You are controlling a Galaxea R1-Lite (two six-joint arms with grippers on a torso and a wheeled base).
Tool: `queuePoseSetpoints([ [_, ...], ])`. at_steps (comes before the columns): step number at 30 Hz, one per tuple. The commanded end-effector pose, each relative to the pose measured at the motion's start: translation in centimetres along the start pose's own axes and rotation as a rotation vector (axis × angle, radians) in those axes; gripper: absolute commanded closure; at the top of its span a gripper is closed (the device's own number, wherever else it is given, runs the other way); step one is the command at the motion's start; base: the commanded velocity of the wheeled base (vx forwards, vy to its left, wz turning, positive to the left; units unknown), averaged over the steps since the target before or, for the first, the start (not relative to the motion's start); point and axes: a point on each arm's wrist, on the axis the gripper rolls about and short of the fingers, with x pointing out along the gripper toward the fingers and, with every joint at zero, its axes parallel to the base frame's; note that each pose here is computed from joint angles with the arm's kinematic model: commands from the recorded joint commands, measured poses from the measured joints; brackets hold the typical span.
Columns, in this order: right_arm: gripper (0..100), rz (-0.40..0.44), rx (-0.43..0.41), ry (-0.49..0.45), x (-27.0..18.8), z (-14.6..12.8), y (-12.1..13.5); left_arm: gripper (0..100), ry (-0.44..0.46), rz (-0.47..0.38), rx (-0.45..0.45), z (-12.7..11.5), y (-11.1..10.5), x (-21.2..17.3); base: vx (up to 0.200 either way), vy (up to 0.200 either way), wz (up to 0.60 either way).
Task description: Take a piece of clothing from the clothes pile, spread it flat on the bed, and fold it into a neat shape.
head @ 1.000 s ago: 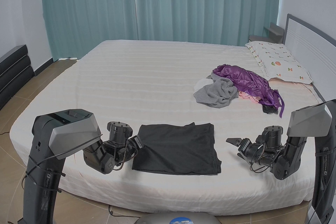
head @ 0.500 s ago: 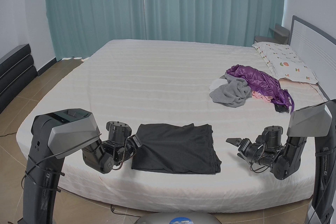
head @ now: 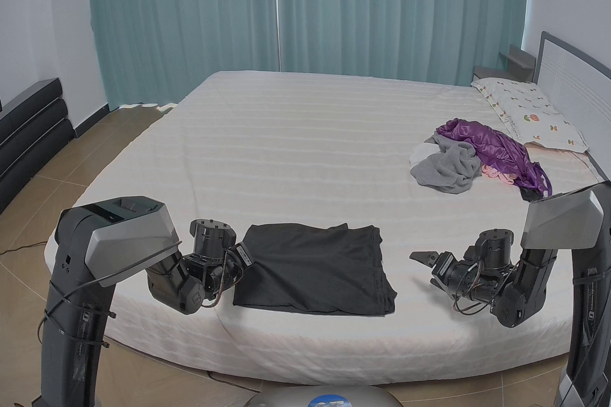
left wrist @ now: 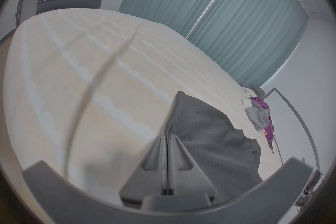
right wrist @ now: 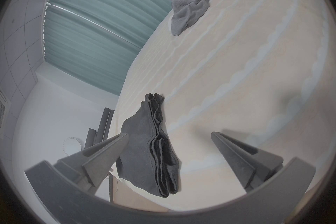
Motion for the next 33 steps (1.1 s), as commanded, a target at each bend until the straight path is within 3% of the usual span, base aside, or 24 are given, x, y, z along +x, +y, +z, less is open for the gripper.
queuePoseSetpoints([
  [1,0,-0.005,0.001,0.005,0.1,-0.1,-0.2,100,-0.005,0.002,-0.003,0.2,0.1,0.0,0.000,0.200,0.00],
  [17,0,-0.001,0.002,0.002,0.1,0.0,-0.1,100,-0.005,0.030,-0.004,0.2,0.6,-0.5,0.000,0.200,0.00],
  [33,0,-0.001,0.000,0.002,0.1,0.0,-0.1,100,0.002,0.036,-0.023,0.2,0.7,-1.0,0.000,0.000,0.00],
])
